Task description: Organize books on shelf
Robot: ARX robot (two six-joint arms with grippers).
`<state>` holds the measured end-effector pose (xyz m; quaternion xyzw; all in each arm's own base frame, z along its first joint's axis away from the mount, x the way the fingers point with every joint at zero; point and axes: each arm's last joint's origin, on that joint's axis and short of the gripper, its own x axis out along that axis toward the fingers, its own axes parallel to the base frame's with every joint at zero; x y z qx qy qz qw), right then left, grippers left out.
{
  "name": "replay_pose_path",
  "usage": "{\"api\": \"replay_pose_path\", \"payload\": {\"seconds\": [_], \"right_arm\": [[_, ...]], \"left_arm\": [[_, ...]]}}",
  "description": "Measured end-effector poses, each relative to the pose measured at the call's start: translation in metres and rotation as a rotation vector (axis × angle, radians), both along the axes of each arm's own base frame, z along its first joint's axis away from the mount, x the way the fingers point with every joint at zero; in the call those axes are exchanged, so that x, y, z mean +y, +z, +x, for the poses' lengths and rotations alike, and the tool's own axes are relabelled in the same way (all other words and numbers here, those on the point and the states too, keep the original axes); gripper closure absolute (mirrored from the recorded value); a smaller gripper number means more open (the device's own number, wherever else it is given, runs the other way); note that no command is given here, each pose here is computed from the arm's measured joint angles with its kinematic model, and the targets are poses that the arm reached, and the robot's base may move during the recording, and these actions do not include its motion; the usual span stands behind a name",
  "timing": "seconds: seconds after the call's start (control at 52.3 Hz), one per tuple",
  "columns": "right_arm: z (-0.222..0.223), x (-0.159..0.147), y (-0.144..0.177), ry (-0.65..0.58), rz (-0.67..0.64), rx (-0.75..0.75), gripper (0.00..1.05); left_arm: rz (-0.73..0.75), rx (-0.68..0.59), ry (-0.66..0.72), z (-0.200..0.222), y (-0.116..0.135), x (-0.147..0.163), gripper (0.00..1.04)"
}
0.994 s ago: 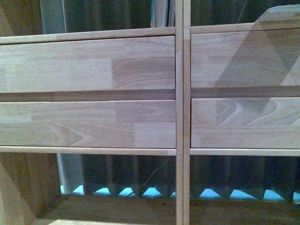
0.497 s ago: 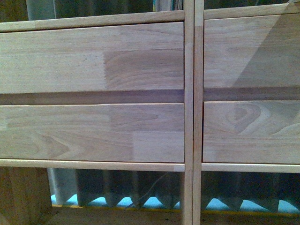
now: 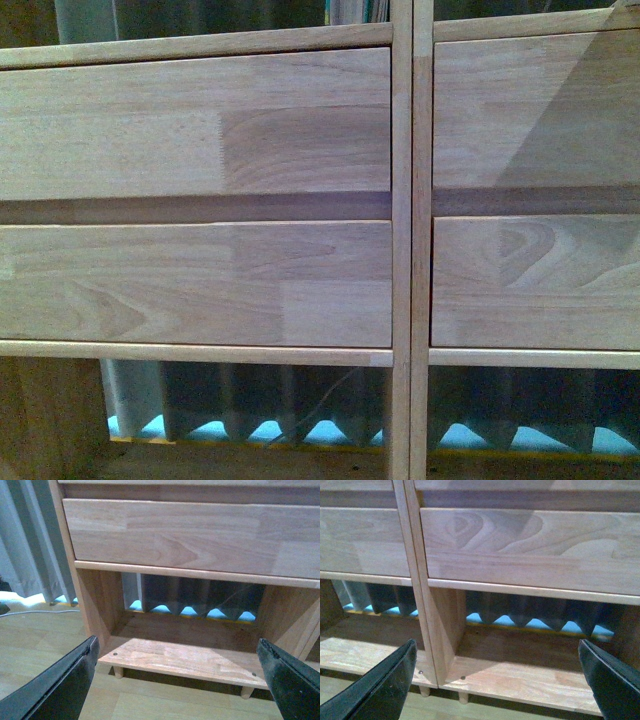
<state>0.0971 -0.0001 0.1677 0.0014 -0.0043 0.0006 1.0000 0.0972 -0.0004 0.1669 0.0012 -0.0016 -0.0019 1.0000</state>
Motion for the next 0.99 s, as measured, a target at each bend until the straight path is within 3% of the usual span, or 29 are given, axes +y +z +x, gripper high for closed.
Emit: {"api": "replay_pose_path", "payload": {"seconds": [0.917,0.936,0.994], "right_arm": [[0.0000,0.0000,0.0000,-0.001,0.000,0.000,0.07],[0.0001,0.0000,-0.0001,-0.007,0.003,0.002,0.07],[0.0033,0.0023,-0.0017,-0.199,0.087,0.085,0.07]], "left_arm": [[0.000,0.000,0.000,0.0000,0.0000,0.0000,0.07],[0.000,0.000,0.000,0.0000,0.0000,0.0000,0.07],[0.000,0.000,0.000,0.0000,0.0000,0.0000,0.07]]}}
